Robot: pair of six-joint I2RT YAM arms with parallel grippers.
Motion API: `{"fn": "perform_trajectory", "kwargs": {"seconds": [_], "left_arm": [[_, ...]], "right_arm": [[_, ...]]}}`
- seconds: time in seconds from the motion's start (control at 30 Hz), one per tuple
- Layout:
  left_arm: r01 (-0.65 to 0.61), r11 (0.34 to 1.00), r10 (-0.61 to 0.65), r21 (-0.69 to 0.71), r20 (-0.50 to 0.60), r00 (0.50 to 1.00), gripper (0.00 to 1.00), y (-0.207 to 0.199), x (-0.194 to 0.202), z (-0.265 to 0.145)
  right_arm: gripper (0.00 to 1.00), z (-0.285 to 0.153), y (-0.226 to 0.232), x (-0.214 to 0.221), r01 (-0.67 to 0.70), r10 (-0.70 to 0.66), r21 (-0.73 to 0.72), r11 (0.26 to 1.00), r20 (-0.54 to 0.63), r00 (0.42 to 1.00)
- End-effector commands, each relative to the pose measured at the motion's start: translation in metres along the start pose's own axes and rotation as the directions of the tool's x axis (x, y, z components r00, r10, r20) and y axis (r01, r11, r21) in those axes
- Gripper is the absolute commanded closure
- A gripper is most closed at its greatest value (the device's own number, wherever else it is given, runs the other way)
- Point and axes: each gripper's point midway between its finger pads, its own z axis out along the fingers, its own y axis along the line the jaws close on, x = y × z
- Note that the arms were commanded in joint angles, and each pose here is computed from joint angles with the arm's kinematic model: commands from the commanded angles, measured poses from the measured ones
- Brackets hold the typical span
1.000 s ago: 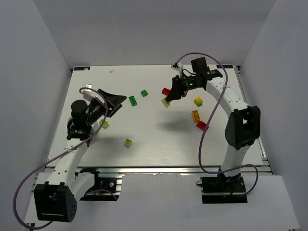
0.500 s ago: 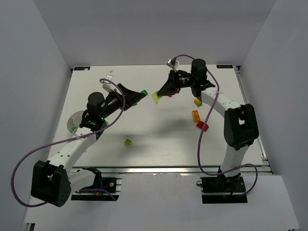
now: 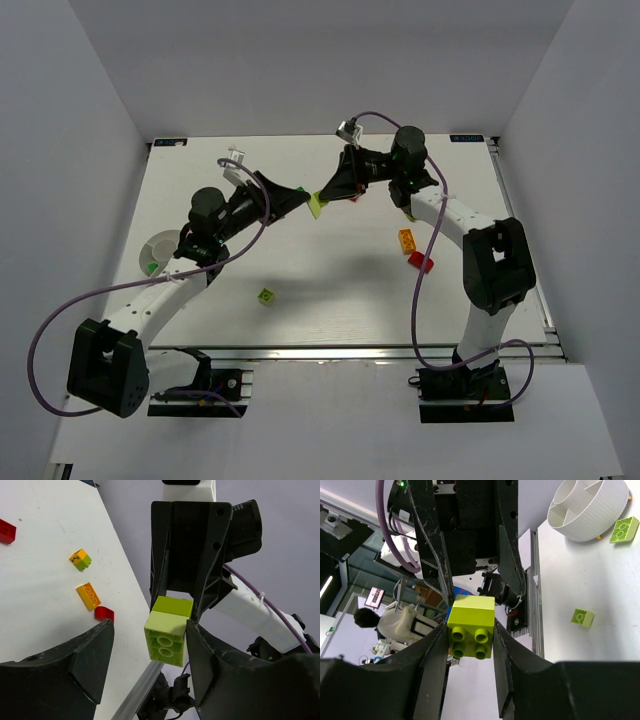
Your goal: Sort the legos into containers by color
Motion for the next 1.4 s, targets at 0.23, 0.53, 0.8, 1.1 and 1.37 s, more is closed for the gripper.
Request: {"fn": "perform_trajectory", "kwargs": {"seconds": [0.23,0.53,0.8,1.1,1.37], "left_arm": [[-0.004,0.990,0.004,0.143,0.000,1.000,0.37,-0.037,-0.002,0.001],[0.018,0.984,-0.013,0.180,-0.027,1.000,0.48,-0.041,0.005,-0.003],[0.031,0.981,-0.024,0.191,-0.041,0.999,0.47,-0.043,0.008,-0.003],[0.031,0.976,-0.016,0.216,-0.067,0.998,0.81,-0.049,0.014,-0.005],[-0.026,0.992,0.035,0.121,-0.071,0.997,1.00,-0.036,0.014,-0.014]], "right_arm": [[1.00,0.002,0.025,-0.002,0.083,-0.083,-0.024,0.996,0.007,0.997],[1.00,0.002,0.026,-0.003,0.089,-0.089,-0.022,0.996,0.014,0.996],[1.00,0.002,0.025,-0.003,0.089,-0.089,-0.019,0.996,0.018,0.996],[1.00,0.002,0.024,-0.001,0.095,-0.095,-0.020,0.995,0.015,0.995],[1.00,0.000,0.022,0.004,0.116,-0.116,-0.014,0.993,-0.002,0.993]]}}
